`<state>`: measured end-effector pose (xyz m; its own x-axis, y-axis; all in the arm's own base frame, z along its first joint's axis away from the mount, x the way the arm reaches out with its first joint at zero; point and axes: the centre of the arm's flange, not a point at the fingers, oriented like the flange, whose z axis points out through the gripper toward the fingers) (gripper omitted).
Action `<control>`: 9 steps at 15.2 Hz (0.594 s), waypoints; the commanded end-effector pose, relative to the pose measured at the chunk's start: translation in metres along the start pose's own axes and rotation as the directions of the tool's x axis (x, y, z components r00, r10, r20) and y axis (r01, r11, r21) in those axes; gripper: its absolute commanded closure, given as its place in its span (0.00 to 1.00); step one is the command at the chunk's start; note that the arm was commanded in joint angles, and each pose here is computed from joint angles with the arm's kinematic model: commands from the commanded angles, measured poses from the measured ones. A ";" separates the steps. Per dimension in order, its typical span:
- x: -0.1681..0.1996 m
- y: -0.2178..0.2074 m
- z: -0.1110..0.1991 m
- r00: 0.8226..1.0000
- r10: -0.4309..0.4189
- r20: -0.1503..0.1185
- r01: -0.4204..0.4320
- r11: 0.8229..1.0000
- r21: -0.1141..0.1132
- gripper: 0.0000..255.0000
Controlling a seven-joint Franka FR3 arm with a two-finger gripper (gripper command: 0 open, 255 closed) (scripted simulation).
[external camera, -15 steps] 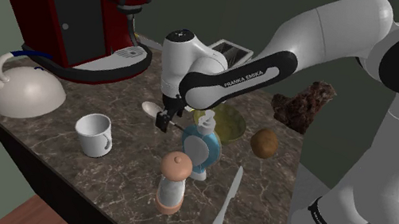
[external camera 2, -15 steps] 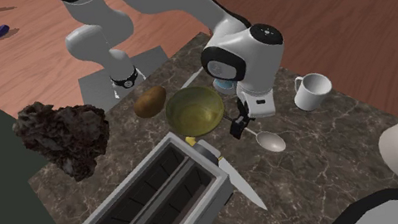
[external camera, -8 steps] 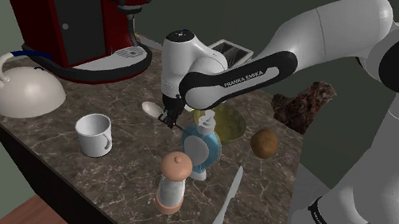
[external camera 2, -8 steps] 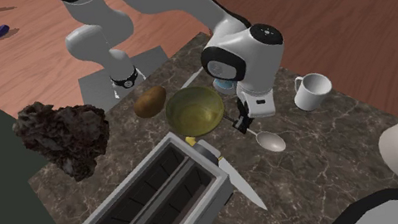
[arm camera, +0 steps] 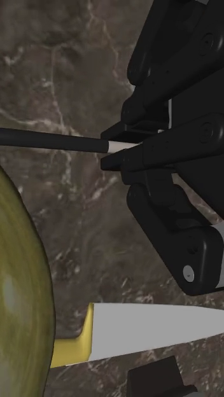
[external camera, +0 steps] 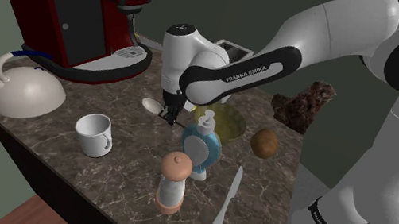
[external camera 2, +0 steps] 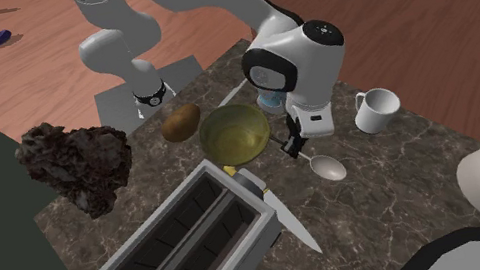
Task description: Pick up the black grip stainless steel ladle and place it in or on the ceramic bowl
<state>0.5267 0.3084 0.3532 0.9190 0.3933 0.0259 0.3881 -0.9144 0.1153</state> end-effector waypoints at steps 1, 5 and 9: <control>0.000 0.002 -0.010 1.000 0.000 0.000 0.000 1.000 0.000 1.00; 0.001 0.004 -0.031 1.000 0.000 0.000 0.000 1.000 0.000 1.00; 0.001 0.006 -0.052 1.000 0.000 0.000 0.000 1.000 0.000 1.00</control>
<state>0.5273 0.3089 0.4005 0.9191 0.3932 0.0260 0.3880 -0.9144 0.1152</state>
